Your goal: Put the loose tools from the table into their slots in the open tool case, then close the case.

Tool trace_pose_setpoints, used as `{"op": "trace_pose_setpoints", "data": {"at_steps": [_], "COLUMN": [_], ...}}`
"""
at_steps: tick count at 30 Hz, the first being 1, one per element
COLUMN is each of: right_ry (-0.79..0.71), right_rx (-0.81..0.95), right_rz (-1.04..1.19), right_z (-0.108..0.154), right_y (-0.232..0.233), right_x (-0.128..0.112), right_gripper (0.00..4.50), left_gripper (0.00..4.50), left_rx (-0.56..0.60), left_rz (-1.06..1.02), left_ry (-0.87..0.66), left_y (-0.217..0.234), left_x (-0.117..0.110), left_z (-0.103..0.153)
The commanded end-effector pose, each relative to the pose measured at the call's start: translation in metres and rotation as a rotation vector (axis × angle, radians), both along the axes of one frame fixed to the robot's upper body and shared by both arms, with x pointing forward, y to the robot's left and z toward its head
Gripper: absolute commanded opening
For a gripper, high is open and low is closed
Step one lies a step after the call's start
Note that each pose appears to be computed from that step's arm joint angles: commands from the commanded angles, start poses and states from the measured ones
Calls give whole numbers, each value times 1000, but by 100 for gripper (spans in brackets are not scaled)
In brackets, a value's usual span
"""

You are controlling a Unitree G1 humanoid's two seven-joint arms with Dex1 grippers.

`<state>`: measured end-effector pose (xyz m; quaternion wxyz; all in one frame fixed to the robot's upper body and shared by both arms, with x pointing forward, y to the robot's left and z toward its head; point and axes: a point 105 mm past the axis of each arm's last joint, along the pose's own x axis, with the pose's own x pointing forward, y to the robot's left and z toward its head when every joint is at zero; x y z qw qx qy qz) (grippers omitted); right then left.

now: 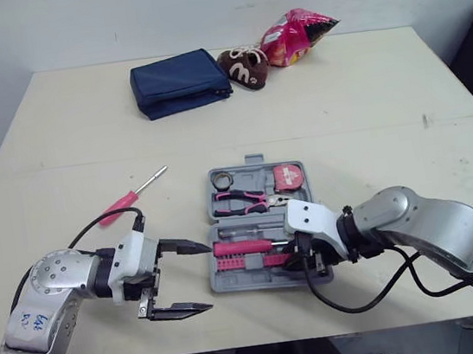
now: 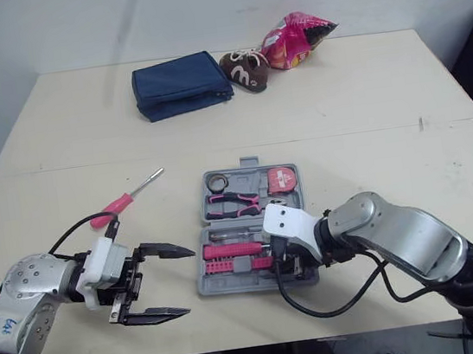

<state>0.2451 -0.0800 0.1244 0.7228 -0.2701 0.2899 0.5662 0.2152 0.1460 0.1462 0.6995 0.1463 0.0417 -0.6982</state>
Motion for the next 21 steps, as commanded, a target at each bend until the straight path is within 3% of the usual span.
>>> {"op": "trace_pose_setpoints", "data": {"at_steps": [1, 13, 18, 21], "right_ry": [-10, 22, 4, -22], "right_rx": [3, 24, 49, 35], "right_rz": [11, -7, 39, 83], "right_z": [2, 3, 14, 32], "right_y": [6, 10, 9, 0], "right_x": [2, 1, -1, -6], "right_gripper": [75, 75, 311, 311], "left_gripper": [450, 450, 450, 450], "left_rx": [-10, -10, -14, -4], "left_rz": [-3, 20, 34, 37], "left_ry": [-35, -38, -37, -6], "left_y": [-1, 0, 1, 4], "left_x": [-4, -4, -2, -4], "left_z": [8, 8, 7, 5]}}
